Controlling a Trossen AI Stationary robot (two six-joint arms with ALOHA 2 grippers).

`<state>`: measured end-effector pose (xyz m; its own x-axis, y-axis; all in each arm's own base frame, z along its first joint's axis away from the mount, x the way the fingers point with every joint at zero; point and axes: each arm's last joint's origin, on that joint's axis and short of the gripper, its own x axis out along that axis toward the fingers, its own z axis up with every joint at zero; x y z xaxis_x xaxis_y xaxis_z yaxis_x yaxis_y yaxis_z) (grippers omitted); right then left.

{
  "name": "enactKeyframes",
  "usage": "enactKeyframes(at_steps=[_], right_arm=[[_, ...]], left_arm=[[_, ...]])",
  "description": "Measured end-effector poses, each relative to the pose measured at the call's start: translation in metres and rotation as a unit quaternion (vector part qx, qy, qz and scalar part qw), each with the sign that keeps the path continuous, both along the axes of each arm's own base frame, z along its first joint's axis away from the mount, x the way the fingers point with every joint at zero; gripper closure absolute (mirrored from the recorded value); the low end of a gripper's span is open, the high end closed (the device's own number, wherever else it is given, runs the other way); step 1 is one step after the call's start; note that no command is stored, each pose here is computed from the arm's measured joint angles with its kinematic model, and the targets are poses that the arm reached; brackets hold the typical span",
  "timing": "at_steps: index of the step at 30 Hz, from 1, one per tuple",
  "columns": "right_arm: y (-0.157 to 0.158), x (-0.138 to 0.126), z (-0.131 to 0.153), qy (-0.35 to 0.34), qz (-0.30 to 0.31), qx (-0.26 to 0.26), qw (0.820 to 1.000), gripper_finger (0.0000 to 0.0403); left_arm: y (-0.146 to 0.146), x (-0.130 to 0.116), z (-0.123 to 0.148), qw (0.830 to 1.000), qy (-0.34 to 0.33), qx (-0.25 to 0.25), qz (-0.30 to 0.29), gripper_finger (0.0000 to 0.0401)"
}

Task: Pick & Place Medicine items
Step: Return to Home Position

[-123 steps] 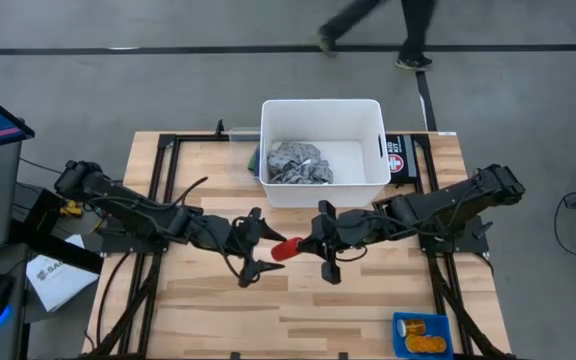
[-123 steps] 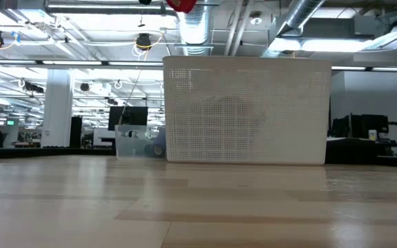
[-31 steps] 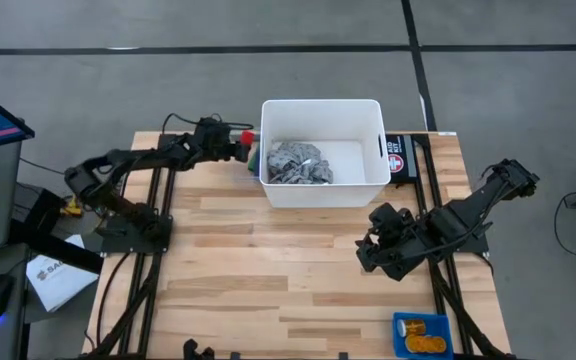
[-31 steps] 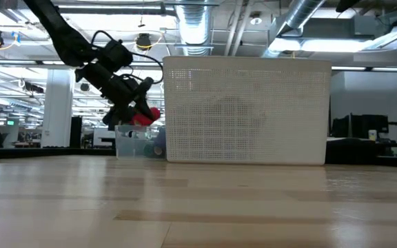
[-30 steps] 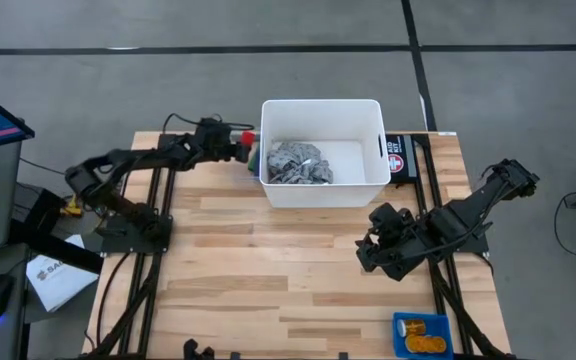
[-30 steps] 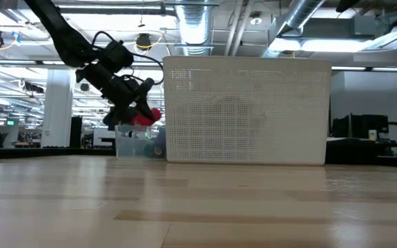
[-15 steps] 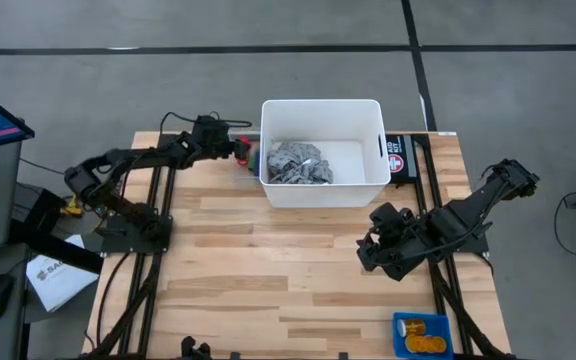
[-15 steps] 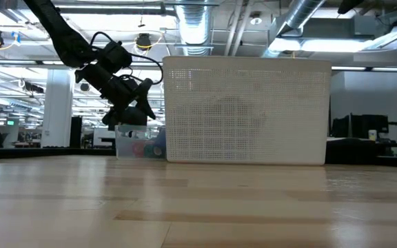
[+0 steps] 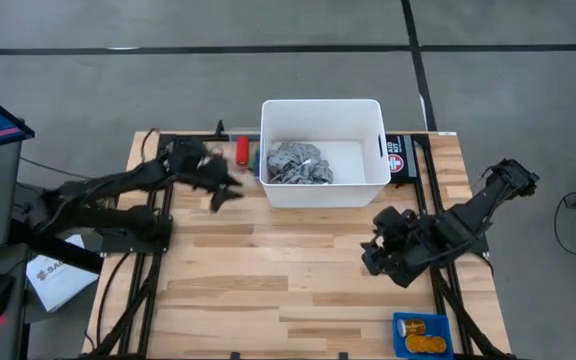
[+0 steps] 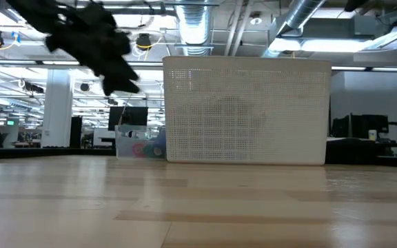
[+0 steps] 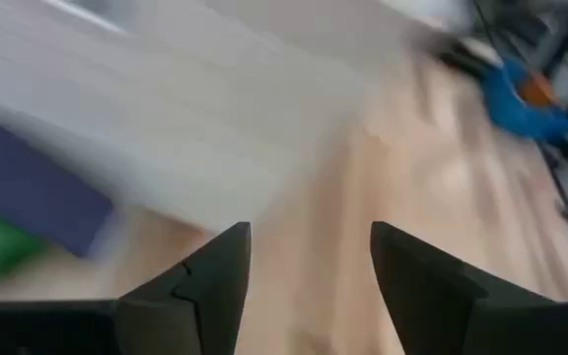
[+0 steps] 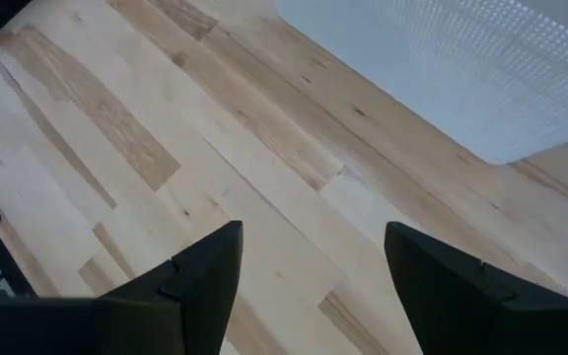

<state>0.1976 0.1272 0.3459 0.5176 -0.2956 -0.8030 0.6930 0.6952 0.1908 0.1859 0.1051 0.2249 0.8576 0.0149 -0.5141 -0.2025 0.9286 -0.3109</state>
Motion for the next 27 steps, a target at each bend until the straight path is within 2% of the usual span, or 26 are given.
enactKeyframes(at_steps=[3,7,11,13,22,27], right_arm=[[0.004,-0.003,0.000,-0.008,0.000,-0.003,1.000,0.0158],[0.008,-0.006,0.001,-0.023,-0.001,-0.010,1.000,0.0158],[0.011,-0.008,0.001,-0.033,-0.002,-0.014,0.999,0.0158],[0.012,-0.008,0.001,-0.034,-0.001,-0.014,0.999,0.0158],[0.014,-0.004,0.003,-0.060,0.001,-0.010,0.998,0.0158],[0.016,-0.002,0.005,-0.073,0.002,-0.001,0.997,0.0158]], left_arm=[[-0.032,-0.017,-0.004,0.999,-0.012,-0.003,-0.033,0.0207],[-0.066,-0.033,-0.011,0.994,-0.103,-0.033,-0.025,0.0220],[-0.089,-0.038,-0.014,0.969,-0.246,-0.030,0.022,0.0242],[-0.096,-0.039,-0.011,0.955,-0.293,-0.023,0.040,0.0255],[-0.107,-0.043,-0.008,0.944,-0.326,0.046,0.029,0.0307],[-0.102,-0.054,-0.028,0.946,-0.323,0.036,0.019,0.0321]])
